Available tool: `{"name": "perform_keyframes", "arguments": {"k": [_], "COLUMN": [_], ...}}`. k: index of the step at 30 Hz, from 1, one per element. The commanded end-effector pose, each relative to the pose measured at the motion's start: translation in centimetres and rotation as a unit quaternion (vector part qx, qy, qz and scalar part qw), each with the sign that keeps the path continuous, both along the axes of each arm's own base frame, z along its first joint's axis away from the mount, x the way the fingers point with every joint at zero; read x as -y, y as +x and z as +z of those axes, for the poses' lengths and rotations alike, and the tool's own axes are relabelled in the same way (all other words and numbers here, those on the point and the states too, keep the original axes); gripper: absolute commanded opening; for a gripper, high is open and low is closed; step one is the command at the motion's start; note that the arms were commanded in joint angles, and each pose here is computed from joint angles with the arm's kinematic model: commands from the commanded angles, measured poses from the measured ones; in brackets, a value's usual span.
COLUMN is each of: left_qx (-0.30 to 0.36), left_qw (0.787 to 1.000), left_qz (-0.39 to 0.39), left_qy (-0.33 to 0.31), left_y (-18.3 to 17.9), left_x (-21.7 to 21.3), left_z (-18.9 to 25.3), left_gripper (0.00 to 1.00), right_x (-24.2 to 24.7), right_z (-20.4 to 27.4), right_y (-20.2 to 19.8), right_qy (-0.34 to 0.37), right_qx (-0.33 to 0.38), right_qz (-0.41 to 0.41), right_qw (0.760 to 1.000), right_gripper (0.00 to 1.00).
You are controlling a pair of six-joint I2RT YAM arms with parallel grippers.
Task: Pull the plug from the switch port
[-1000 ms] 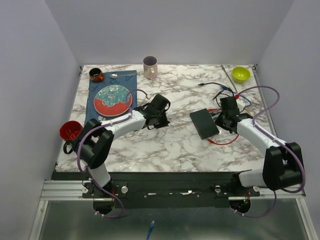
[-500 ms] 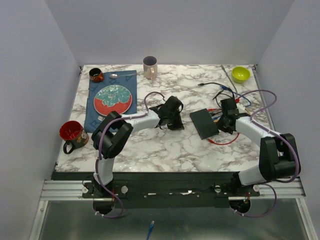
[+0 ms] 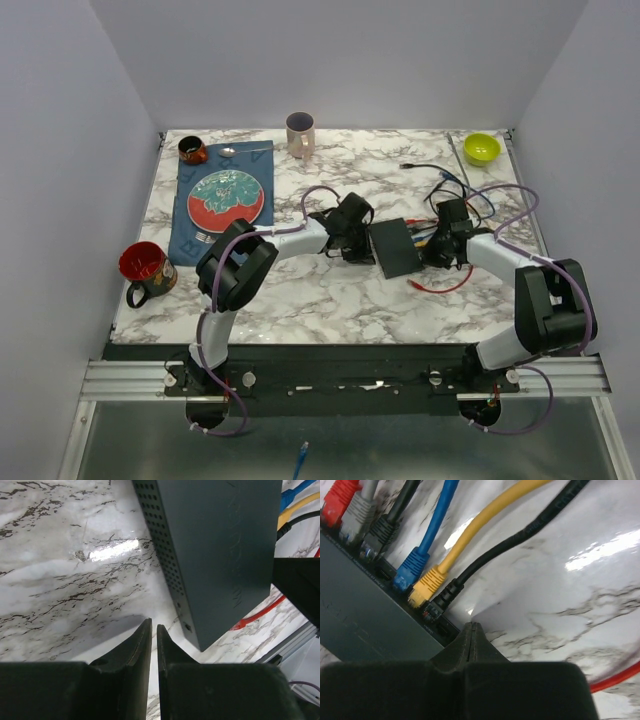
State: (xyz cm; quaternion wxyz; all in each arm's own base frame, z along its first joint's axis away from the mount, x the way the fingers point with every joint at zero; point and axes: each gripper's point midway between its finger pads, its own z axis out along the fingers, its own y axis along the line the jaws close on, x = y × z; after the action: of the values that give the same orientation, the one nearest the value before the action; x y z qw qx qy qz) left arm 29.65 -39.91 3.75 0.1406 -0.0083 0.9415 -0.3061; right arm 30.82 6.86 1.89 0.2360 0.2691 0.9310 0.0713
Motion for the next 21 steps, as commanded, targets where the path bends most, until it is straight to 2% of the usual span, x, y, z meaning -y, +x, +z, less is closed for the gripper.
{"name": "perform_keyframes", "arguments": {"k": [1,7,13,19,21], "left_qx": [-0.015,-0.013,-0.006,0.026,0.05], "left_qw": [1.0,1.0,0.999,0.996,0.993], "left_qz": [-0.028,-0.009,0.038,0.088,0.11], "left_qy": [-0.002,0.004,-0.001,-0.004,0.007], "left_y": [-1.3,-0.4,2.5,6.7,7.7], "left_x": [0.1,-1.4,-4.5,-7.9,-9.3], "left_z": [0.5,1.0,2.2,4.7,6.1], "left_gripper": [0.2,0.2,0.21,0.21,0.21], "right_x": [-5.2,-10.7,-14.9,-16.7,-16.3], "right_z": [1.3,3.0,3.8,4.5,5.3], "right_y": [-0.9,-1.2,-1.9,-1.5,-0.8], "right_qy": [0.086,0.12,0.147,0.152,0.134], "right_qx": [0.006,0.015,0.009,0.016,0.031], "right_qz": [0.05,0.103,0.143,0.171,0.169], "right_qw": [0.995,0.987,0.979,0.973,0.976], "right_gripper": [0.01,0.01,0.01,0.01,0.01]}}
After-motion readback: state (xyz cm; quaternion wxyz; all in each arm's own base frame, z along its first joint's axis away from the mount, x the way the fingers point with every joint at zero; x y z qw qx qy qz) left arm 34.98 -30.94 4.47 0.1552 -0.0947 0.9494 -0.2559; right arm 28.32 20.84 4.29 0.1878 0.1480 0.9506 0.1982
